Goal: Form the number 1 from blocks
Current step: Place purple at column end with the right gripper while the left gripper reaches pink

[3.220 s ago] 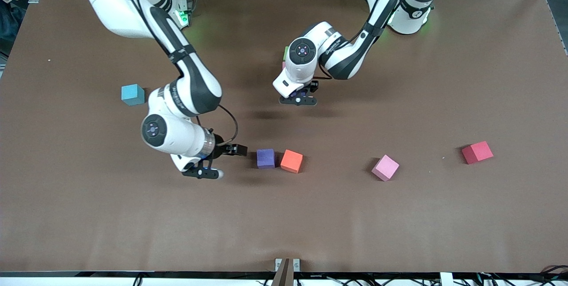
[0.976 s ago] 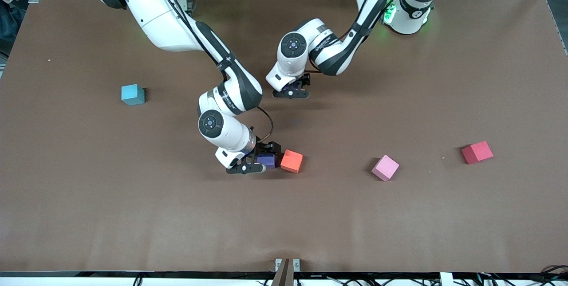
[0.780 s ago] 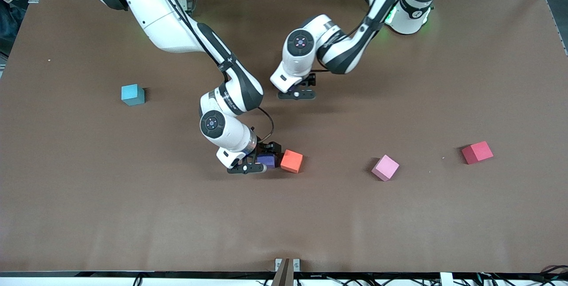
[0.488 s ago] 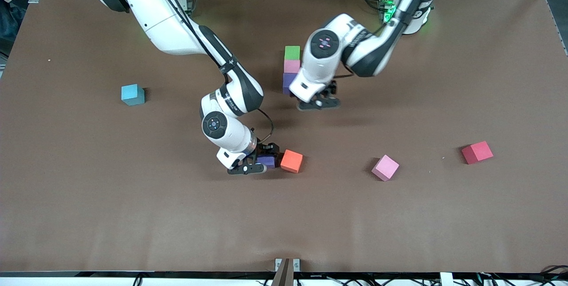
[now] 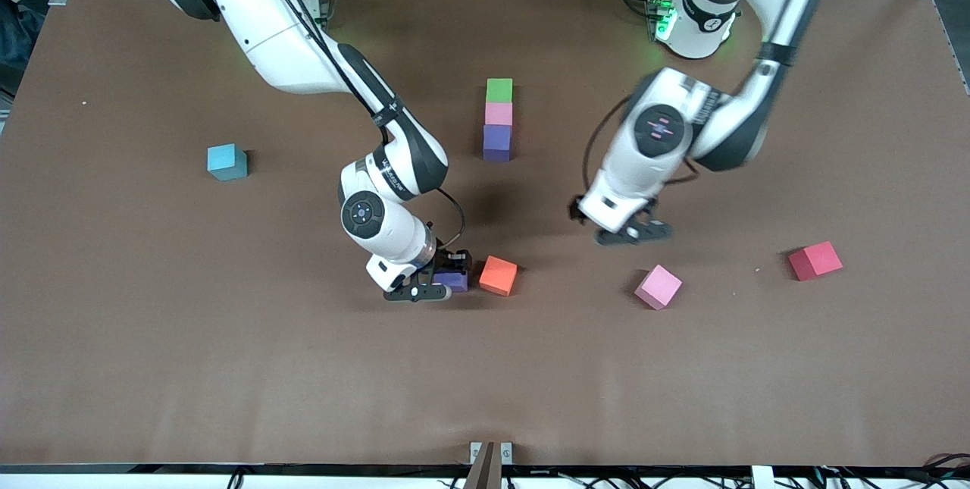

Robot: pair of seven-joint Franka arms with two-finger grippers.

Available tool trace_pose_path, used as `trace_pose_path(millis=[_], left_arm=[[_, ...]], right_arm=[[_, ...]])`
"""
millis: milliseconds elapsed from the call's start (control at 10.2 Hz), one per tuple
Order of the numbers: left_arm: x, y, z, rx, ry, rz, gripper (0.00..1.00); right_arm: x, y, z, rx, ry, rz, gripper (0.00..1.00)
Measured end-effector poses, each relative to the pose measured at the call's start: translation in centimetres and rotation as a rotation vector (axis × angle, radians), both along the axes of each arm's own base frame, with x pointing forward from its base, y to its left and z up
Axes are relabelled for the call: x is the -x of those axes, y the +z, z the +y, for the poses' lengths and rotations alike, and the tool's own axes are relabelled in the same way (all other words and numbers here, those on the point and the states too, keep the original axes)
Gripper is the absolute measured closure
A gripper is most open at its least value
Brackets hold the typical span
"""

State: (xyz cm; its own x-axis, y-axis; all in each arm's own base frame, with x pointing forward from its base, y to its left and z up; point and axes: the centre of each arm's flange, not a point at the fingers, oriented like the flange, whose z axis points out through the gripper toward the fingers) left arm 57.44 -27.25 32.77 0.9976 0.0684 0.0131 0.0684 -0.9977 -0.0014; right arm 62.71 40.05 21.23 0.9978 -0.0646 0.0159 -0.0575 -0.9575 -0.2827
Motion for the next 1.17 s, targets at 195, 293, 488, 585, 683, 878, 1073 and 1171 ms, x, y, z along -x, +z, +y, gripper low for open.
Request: trace_pose_path(millis=[195,293,488,585,683,878,1073,1171], left_arm=[[-2.9,0.4,5.2,-0.01,-0.099,-0.019,0.0],[-3.8,0.0,6.8,-0.014,-0.162,-0.023,0.0],[-5.0,-1.9,8.4,-0.023,-0.333,-0.028,0.0],[-5.3,-3.2,8.5,-0.025,-0.428,-0.023,0.0],[-5.6,-4.4,8.6,-0.026,-0.502,-0.017,0.0],[-6.1,-6.5,8.9,-0.026,-0.612,-0.016,0.0],[-6.6,-7.9,9.6,-0.03,-0.662,-0.024,0.0],[-6.9,-8.0,10.1,-0.034,-0.666,-0.027,0.0]], right_arm=[[1.1,1.9,1.5,-0.006,-0.035,0.018,0.42],[2.5,3.0,2.3,-0.001,-0.034,0.036,0.42],[6.6,3.8,3.6,0.027,-0.034,0.089,0.42],[9.0,3.4,4.6,0.046,-0.039,0.119,0.42],[11.4,2.9,6.1,0.062,-0.038,0.14,0.42],[15.1,2.2,9.0,0.081,-0.014,0.161,0.42],[17.0,1.6,10.2,0.094,0.012,0.172,0.42],[17.5,1.2,10.3,0.102,0.018,0.178,0.42]])
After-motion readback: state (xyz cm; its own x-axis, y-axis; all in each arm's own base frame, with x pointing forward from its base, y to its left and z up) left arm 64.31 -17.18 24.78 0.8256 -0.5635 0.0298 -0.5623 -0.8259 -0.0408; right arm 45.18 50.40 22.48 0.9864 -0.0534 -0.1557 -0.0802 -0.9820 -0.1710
